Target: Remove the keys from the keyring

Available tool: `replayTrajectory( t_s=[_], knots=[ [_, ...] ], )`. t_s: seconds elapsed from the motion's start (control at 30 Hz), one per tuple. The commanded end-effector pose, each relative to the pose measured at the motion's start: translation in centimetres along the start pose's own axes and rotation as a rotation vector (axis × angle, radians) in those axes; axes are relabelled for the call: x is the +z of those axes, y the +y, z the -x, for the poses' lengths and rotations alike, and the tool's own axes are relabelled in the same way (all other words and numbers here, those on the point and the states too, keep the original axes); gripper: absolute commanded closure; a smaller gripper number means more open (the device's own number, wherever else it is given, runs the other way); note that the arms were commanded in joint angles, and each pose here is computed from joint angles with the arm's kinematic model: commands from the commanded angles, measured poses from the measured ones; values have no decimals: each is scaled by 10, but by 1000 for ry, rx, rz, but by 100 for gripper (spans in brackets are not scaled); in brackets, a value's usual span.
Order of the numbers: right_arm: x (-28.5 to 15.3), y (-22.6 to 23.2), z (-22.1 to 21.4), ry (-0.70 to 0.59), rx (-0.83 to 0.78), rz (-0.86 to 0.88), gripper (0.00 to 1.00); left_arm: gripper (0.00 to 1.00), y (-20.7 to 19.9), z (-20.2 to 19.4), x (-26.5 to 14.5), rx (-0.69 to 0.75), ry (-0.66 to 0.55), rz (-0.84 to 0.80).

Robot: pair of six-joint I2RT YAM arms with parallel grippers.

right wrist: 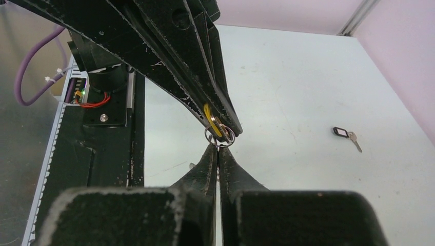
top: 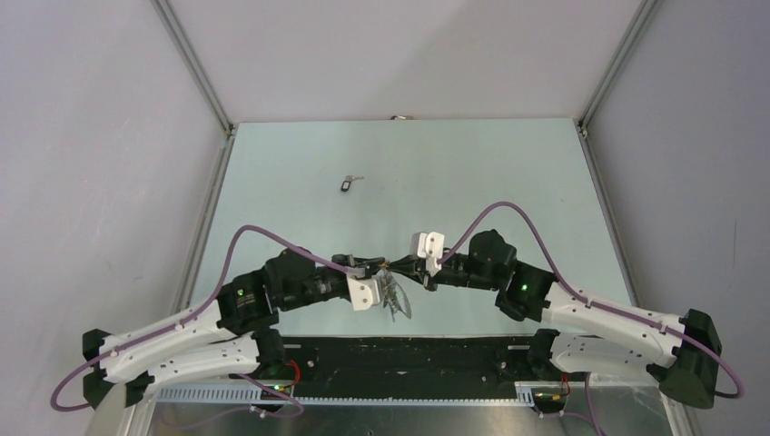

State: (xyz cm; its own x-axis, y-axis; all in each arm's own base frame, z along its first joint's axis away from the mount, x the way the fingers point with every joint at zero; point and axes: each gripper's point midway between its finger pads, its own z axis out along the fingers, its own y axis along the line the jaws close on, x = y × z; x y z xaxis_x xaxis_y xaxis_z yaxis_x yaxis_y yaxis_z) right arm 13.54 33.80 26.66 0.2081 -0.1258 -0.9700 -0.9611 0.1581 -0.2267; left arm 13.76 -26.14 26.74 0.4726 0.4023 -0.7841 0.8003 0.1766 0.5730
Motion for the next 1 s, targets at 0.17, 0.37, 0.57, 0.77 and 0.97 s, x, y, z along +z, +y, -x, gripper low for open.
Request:
replayTrajectory(
  t_s=[0.17,0.37,0.57,0.77,0.97],
  knots=[
    [-15,-20,41,-110,120,-83,100,100,29,19,-5,11,-55,126],
    [-34,-29,74,-264,211,-107,100,100,26,14,-1,14,-37,115],
    [-23,-22,91,-360,356,-60,100,100,18,14,7,7,-39,71],
    [-8,-22,92,-394,439,-75,100,100,12,13,10,5,-43,43],
    [-35,-55,83,-432,441,-300,100,100,32,4,5,-33,25,156]
  ],
)
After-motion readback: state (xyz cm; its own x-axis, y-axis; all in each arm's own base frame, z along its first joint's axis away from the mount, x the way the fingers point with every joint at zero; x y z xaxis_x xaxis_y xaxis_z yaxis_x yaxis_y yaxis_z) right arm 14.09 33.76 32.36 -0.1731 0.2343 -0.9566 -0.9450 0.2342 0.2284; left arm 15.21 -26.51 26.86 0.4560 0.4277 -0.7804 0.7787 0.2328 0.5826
